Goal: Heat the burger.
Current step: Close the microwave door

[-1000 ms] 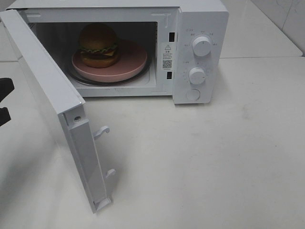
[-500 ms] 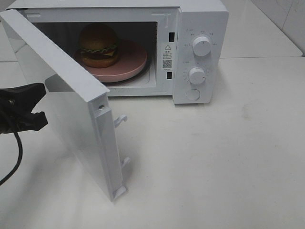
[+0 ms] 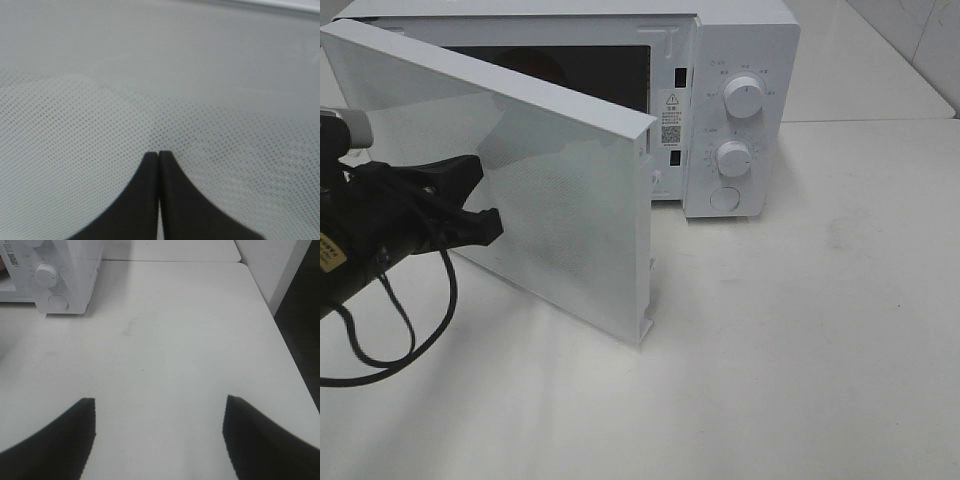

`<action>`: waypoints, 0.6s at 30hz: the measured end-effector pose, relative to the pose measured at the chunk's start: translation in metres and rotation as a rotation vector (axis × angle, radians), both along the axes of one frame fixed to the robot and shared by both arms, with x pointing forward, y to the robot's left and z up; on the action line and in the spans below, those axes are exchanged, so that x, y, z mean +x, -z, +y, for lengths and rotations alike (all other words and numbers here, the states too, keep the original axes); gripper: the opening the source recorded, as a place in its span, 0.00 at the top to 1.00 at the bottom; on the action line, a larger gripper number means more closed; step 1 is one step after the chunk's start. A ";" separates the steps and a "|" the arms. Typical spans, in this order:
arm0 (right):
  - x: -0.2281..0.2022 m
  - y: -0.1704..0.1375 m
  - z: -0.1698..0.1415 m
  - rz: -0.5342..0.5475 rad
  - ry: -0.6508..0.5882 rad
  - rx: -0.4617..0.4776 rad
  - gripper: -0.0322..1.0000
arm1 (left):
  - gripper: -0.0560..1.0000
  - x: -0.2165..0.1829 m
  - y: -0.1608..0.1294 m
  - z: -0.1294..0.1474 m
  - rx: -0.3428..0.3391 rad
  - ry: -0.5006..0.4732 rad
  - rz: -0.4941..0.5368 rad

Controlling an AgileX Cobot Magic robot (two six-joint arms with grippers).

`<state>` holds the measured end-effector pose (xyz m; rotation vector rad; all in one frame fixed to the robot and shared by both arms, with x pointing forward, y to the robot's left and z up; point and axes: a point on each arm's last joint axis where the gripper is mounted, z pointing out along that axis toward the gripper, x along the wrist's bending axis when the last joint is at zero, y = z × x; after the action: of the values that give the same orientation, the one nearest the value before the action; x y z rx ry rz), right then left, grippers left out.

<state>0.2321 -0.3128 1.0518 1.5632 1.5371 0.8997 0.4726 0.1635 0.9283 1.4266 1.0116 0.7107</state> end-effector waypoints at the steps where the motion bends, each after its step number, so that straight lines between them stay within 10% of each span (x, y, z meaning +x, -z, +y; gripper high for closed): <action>1: 0.000 0.000 0.000 0.000 0.000 0.000 0.29 | 0.95 0.004 -0.001 -0.006 -0.006 -0.010 -0.007; 18: 0.000 0.000 0.000 0.000 0.000 0.000 0.29 | 0.95 0.043 -0.006 -0.051 0.034 -0.110 -0.001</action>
<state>0.2321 -0.3128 1.0518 1.5632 1.5371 0.8997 0.5152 0.1126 0.9344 1.4079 1.0876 0.8120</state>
